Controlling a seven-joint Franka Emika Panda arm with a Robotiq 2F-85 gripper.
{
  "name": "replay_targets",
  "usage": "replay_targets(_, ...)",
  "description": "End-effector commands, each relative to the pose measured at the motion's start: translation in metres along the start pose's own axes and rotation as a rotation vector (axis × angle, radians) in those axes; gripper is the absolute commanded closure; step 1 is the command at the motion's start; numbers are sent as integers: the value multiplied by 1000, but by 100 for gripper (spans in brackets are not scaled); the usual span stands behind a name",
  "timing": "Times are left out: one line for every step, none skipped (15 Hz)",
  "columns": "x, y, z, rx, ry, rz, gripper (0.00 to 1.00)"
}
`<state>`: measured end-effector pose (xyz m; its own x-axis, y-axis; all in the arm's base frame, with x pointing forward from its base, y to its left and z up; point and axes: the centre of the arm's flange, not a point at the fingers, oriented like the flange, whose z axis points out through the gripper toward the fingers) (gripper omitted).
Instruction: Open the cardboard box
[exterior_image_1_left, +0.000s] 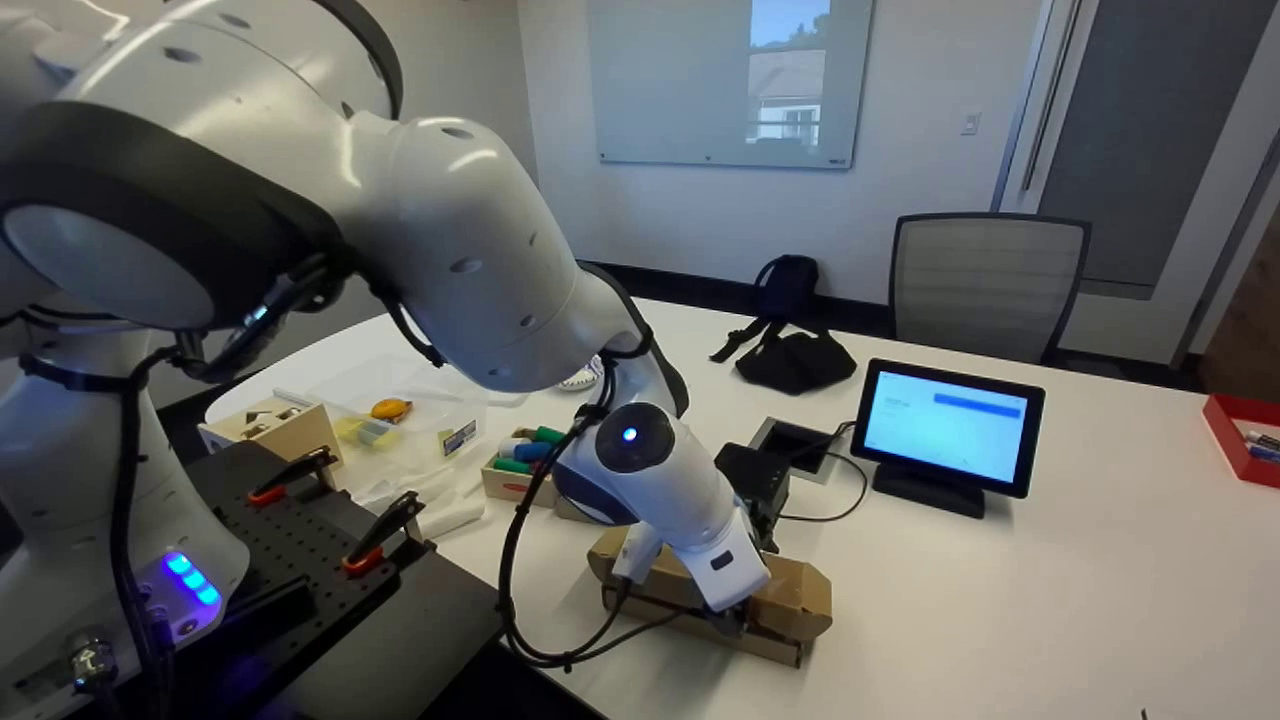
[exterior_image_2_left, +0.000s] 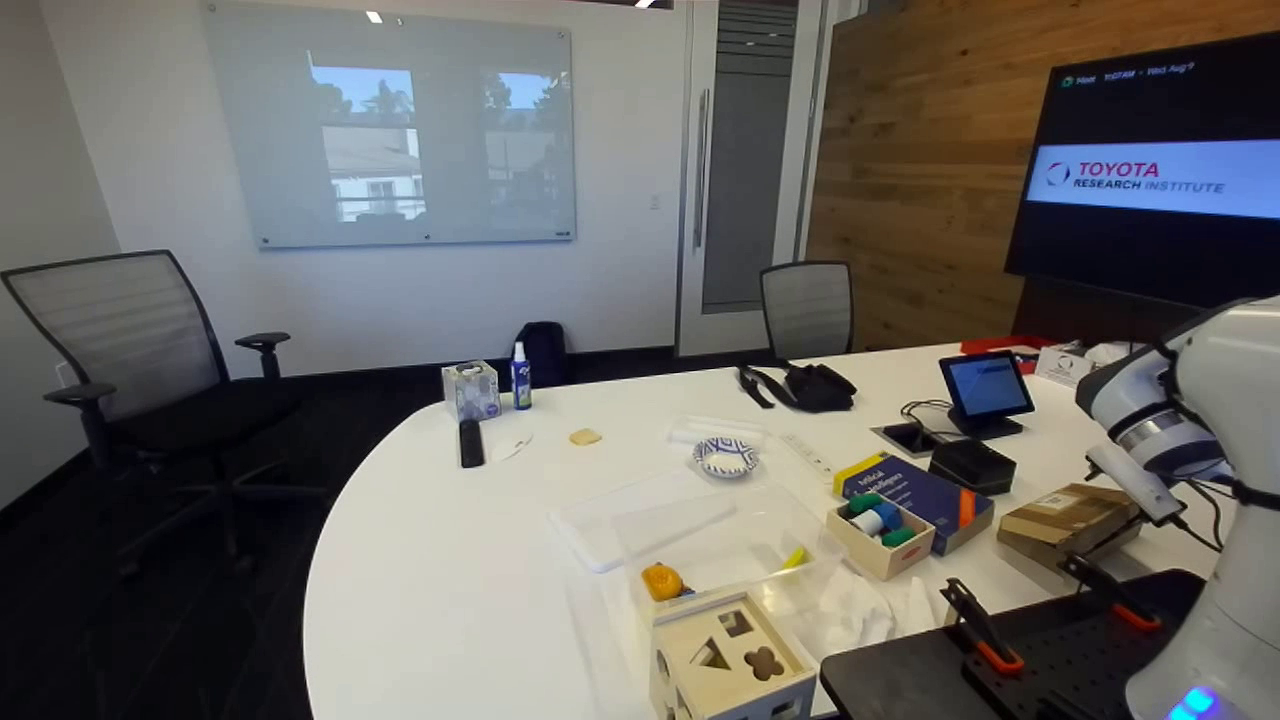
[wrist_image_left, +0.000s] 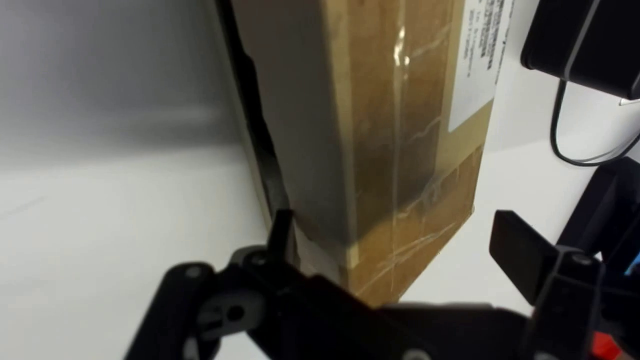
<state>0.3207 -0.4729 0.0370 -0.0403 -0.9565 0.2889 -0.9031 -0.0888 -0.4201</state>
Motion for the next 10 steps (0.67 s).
replay_targets(-20,2,0,21,24,26,0)
replay_targets(-19,1,0,26,29,23,0)
replay_targets(-19,2,2,29,28,21,0)
replay_targets(-19,4,3,21,22,24,0)
replay_targets(-20,8,2,4,9,34,0)
replay_targets(-20,11,0,-5,3,42,0)
replay_targets(-22,15,-2,-16,-5,53,0)
replay_targets(-23,17,-5,-28,-14,66,0)
replay_targets(-25,20,-7,-26,-14,79,0)
replay_targets(-26,21,-9,-13,-10,84,0)
